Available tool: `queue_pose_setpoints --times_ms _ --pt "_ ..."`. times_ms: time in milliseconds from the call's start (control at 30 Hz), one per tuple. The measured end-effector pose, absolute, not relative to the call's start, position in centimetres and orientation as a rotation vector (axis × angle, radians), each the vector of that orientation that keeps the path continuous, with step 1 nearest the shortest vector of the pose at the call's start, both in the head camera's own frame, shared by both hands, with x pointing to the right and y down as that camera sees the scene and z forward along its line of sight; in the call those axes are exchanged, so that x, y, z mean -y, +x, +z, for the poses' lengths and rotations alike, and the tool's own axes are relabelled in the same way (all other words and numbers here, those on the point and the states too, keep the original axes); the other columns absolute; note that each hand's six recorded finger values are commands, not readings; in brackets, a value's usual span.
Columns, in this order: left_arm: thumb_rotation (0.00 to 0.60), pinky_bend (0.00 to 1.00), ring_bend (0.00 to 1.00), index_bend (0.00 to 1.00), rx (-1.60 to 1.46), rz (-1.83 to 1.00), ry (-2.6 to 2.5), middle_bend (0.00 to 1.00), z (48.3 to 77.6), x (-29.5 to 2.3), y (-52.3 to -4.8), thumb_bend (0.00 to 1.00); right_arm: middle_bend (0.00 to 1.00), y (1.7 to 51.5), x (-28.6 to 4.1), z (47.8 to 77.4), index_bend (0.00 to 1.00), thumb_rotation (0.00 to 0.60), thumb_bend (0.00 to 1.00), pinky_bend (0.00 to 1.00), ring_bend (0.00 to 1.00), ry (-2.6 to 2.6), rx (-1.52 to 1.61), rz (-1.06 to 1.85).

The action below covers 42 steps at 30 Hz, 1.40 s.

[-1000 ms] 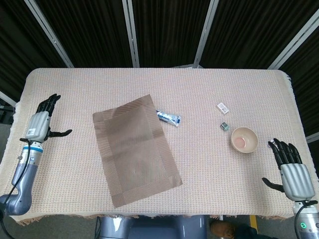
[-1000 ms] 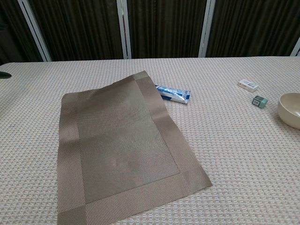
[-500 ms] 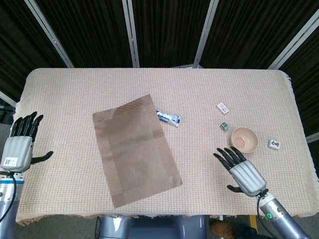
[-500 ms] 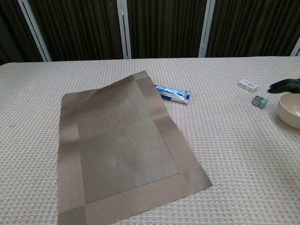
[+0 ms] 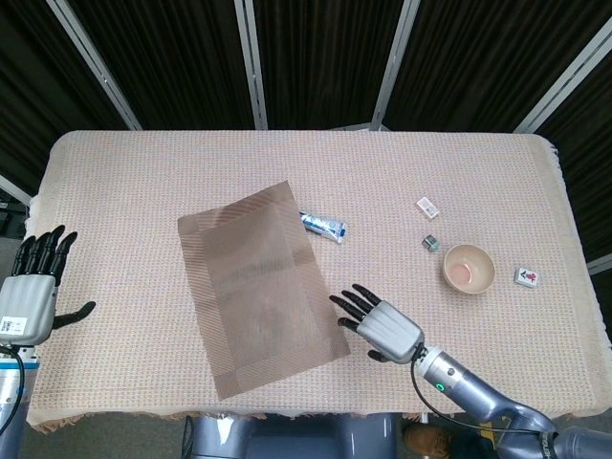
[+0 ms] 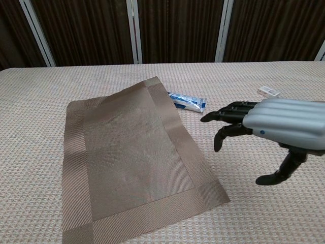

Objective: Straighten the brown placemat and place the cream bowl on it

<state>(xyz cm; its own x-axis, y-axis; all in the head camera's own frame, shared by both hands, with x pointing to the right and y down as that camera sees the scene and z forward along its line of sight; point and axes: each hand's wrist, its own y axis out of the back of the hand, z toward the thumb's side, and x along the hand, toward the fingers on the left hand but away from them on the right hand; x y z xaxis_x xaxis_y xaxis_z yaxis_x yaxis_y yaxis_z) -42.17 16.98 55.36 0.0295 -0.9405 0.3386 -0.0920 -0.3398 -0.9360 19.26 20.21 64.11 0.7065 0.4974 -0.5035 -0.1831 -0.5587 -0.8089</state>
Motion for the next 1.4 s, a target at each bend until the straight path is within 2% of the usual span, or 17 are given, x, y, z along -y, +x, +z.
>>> queue_pose_setpoints --times_ms 333,733,1400 --pt "0.600 0.00 0.00 0.00 -1.086 -1.422 -1.545 0.00 56.1 -16.7 -42.8 0.00 0.00 15.6 -22.0 66.9 0.33 0.600 0.13 0.00 0.00 -2.002 0.165 0.876" --pt "0.600 0.00 0.00 0.00 -1.085 -1.425 -1.559 0.00 56.2 -16.8 -42.9 0.00 0.00 15.0 -23.2 69.5 0.33 0.600 0.13 0.00 0.00 -1.982 0.115 0.909" --pt "0.600 0.00 0.00 0.00 -1.097 -1.398 -1.570 0.00 55.6 -17.0 -42.9 0.00 0.00 14.1 -22.9 70.0 0.34 0.600 0.13 0.00 0.00 -1.963 0.174 0.893"
